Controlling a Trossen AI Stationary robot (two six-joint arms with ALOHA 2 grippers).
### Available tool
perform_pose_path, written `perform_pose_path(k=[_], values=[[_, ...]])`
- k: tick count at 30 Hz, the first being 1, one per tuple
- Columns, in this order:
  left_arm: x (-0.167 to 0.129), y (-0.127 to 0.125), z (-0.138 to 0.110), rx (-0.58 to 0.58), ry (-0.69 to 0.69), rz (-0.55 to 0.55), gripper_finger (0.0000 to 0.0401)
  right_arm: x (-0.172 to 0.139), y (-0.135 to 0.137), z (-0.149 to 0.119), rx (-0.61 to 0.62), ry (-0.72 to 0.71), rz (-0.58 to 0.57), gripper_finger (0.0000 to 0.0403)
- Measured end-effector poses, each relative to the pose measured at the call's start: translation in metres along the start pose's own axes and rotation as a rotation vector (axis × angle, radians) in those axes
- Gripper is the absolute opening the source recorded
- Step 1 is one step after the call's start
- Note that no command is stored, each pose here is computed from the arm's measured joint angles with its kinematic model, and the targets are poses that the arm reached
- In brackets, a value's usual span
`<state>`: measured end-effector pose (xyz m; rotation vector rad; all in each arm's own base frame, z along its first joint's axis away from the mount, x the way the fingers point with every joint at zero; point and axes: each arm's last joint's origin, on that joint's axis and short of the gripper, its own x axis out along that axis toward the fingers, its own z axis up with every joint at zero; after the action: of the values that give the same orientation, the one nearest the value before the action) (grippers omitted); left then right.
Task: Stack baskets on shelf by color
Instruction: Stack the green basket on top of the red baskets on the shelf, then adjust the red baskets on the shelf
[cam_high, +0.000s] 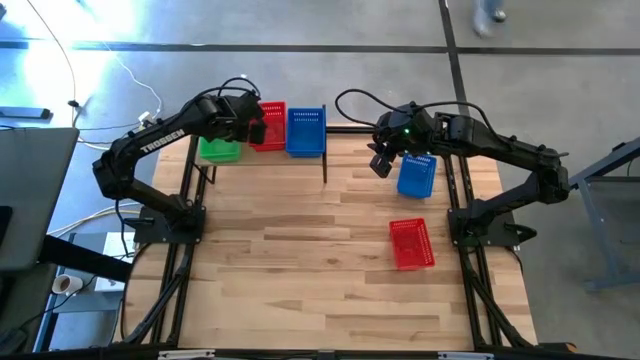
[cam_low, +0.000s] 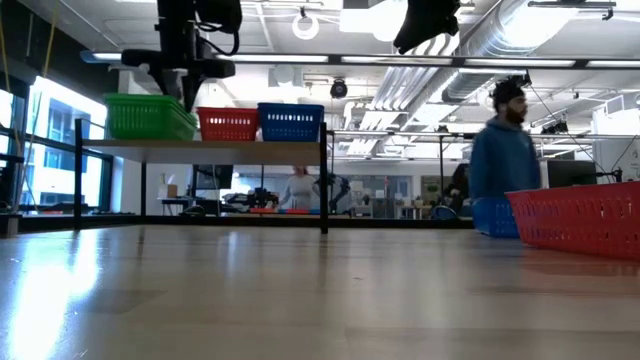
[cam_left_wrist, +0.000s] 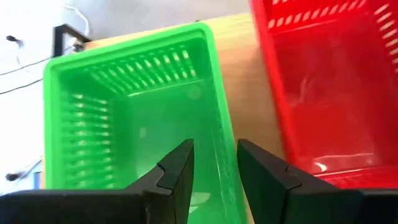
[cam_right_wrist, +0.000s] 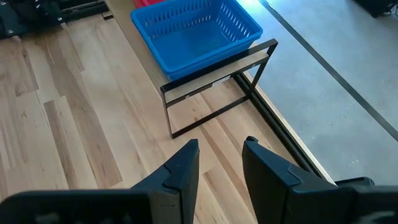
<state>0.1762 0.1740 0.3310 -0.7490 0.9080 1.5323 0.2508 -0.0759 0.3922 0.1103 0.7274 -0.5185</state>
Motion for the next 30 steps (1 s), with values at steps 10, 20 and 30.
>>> perform_pose_path(k=[10, 20, 30], values=[[0.002, 0.007, 0.000, 0.027, 0.022, 0.055, 0.0113, 0.000, 0.000, 0.000, 0.000, 0.000, 0.001, 0.0110], [-0.010, -0.006, 0.001, -0.005, -0.104, -0.058, 0.0113, 0.000, 0.000, 0.000, 0.000, 0.000, 0.002, 0.0110], [-0.017, -0.011, 0.004, -0.039, -0.152, -0.147, 0.0113, 0.000, 0.000, 0.000, 0.000, 0.000, 0.002, 0.0110]])
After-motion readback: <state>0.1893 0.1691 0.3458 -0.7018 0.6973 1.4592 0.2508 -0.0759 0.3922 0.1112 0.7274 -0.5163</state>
